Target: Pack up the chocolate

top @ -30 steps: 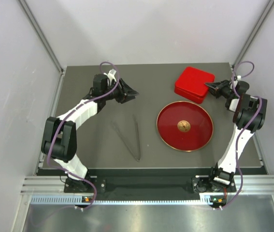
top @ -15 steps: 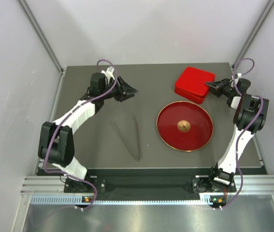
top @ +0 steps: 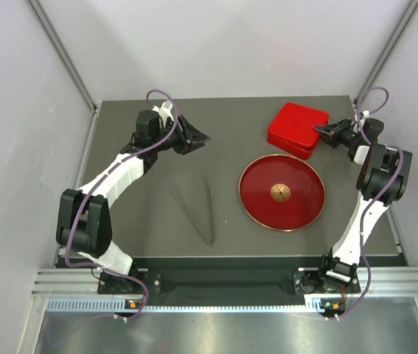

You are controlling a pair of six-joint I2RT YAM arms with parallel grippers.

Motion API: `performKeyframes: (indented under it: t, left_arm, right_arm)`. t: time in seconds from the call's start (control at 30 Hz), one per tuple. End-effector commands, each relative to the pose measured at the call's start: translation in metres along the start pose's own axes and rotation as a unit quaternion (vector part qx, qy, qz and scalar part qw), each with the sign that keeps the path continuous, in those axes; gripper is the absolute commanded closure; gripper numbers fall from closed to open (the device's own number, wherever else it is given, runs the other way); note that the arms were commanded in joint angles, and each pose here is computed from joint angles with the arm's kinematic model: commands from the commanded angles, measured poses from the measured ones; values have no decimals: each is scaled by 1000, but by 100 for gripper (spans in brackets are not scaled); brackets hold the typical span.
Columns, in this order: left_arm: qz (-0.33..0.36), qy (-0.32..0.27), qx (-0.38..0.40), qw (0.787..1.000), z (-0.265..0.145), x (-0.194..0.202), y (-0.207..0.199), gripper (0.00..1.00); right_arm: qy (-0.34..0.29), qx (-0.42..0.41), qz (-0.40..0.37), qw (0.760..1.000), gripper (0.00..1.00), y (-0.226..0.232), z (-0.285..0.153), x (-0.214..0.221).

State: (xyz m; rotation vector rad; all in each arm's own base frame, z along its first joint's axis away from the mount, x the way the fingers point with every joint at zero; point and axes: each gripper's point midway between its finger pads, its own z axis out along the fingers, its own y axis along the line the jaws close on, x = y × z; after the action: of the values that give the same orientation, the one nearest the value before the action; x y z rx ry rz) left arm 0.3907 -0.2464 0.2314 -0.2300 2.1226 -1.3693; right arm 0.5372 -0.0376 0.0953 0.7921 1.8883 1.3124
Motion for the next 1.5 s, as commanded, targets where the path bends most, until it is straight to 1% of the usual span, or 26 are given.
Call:
performKeyframes:
  t: [0.0, 0.2, 0.27, 0.33, 0.43, 0.63, 0.77, 0.93, 1.17, 1.47]
  left_arm:
    - [30, -15, 17, 999, -12, -4, -21, 50]
    - [33, -20, 18, 999, -15, -6, -24, 50]
    - [34, -18, 19, 999, -14, -5, -25, 50]
    - [35, -17, 20, 999, -15, -5, -26, 49]
    - [37, -19, 23, 999, -16, -6, -29, 50]
    - [43, -21, 23, 999, -18, -10, -35, 49]
    - [44, -25, 23, 998, -20, -11, -37, 49]
    - [43, -26, 23, 998, -21, -12, -38, 49]
    - [44, -27, 27, 998, -24, -11, -43, 49]
    - [50, -32, 27, 998, -30, -12, -48, 49]
  right_arm:
    - [-33, 18, -27, 999, 86, 6, -13, -21]
    - [-42, 49, -34, 997, 85, 2, -18, -23]
    - [-44, 53, -31, 997, 82, 1, -19, -23]
    - [-45, 55, -29, 997, 76, -1, -20, -22]
    - [-52, 64, -24, 996, 71, -6, -22, -23]
    - [-63, 87, -28, 994, 71, -9, -28, -26]
    - [-69, 103, -36, 992, 73, -12, -33, -26]
    - [-77, 115, -46, 989, 70, -10, -38, -28]
    - [-88, 127, -64, 986, 69, -1, -45, -33]
    - [-95, 146, -61, 983, 68, -1, -51, -35]
